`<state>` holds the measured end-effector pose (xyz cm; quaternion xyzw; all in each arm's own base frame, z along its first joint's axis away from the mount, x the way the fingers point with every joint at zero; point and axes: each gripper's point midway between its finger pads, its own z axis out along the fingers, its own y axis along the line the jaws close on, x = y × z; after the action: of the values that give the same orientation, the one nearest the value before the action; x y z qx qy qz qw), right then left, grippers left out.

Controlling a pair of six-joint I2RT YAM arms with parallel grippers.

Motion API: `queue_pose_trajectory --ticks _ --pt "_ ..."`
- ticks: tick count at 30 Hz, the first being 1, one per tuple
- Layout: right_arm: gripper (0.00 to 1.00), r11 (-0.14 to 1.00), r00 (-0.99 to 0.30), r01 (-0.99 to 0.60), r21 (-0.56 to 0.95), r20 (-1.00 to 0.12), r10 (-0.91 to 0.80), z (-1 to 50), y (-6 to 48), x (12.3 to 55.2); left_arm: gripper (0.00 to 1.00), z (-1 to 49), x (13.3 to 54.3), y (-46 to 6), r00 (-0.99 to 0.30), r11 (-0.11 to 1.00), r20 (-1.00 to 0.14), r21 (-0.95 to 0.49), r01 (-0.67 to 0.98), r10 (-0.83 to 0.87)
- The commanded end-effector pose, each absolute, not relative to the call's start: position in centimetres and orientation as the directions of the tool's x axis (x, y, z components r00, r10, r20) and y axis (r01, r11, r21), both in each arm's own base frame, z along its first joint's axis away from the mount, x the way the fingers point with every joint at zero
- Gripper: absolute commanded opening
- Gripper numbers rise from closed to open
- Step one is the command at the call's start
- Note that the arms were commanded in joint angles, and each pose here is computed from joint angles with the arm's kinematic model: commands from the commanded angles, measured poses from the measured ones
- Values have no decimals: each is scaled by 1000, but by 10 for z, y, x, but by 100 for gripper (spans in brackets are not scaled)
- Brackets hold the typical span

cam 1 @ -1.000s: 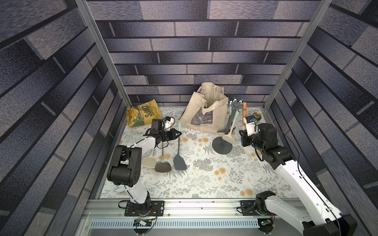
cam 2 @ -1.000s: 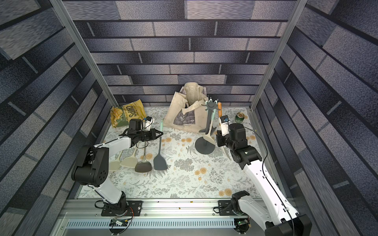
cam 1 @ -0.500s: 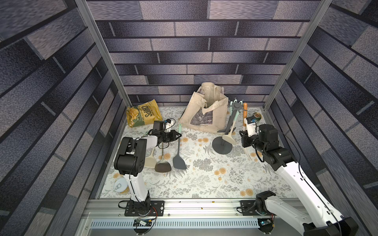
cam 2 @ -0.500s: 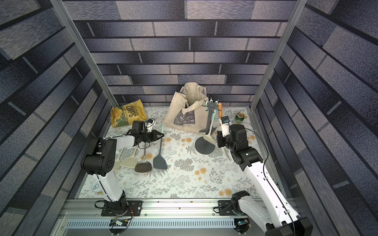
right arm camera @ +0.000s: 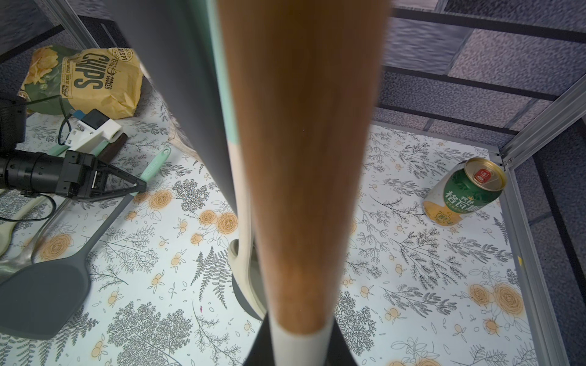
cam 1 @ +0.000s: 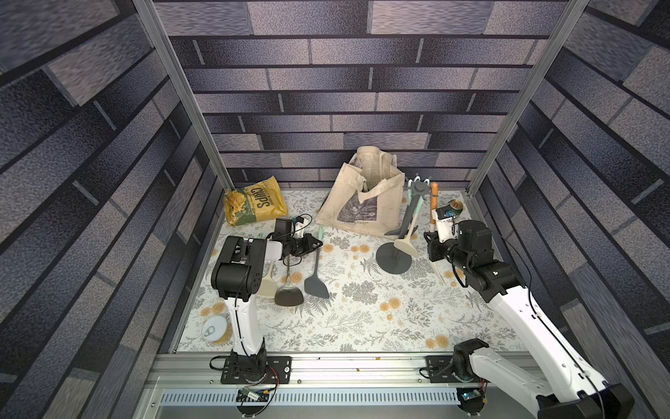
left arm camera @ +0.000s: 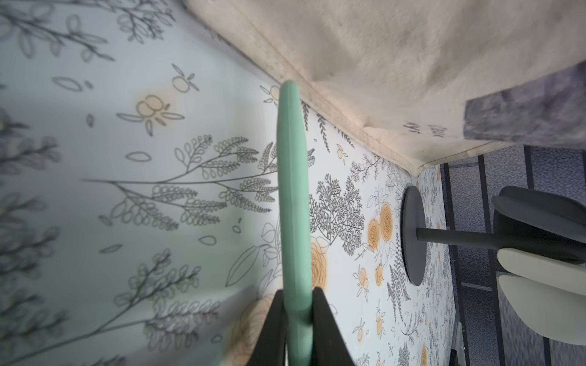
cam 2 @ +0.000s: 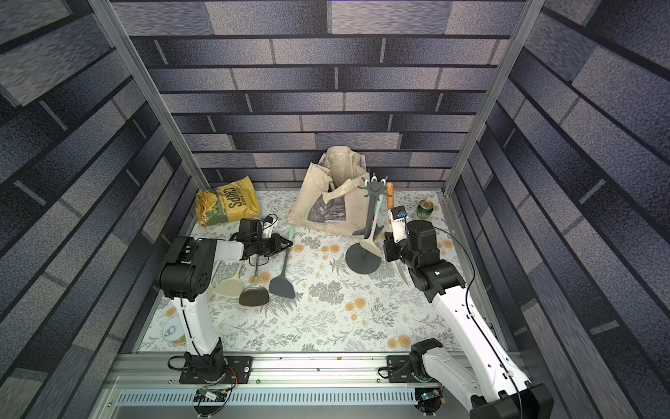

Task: Take the spatula off the kitchen utensil rack
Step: Place the spatula at the center of the board.

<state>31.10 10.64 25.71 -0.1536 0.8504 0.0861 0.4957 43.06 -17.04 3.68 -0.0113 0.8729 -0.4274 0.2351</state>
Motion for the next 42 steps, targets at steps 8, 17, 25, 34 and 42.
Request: queue_pose_trajectory --ticks 8,17,25,34,42 --pt "0 938 -487 -347 -2 -854 -183 251 107 310 5 -2 421 -162 -907 722 -375 -680 129 -191" --pt "0 937 -484 -348 0 -857 -180 252 107 310 3 -7 409 -147 -887 783 -380 -621 34 -263" --pt "0 936 -481 -352 3 -858 -178 253 107 308 15 2 411 -140 -889 822 -384 -570 13 -252" --pt "0 932 -472 -362 3 -863 -180 256 109 308 54 73 423 -150 -804 844 -553 -522 128 -220" --pt "0 928 -453 -372 -5 -872 -186 265 110 307 58 217 404 -213 -524 761 -839 -434 483 -147"
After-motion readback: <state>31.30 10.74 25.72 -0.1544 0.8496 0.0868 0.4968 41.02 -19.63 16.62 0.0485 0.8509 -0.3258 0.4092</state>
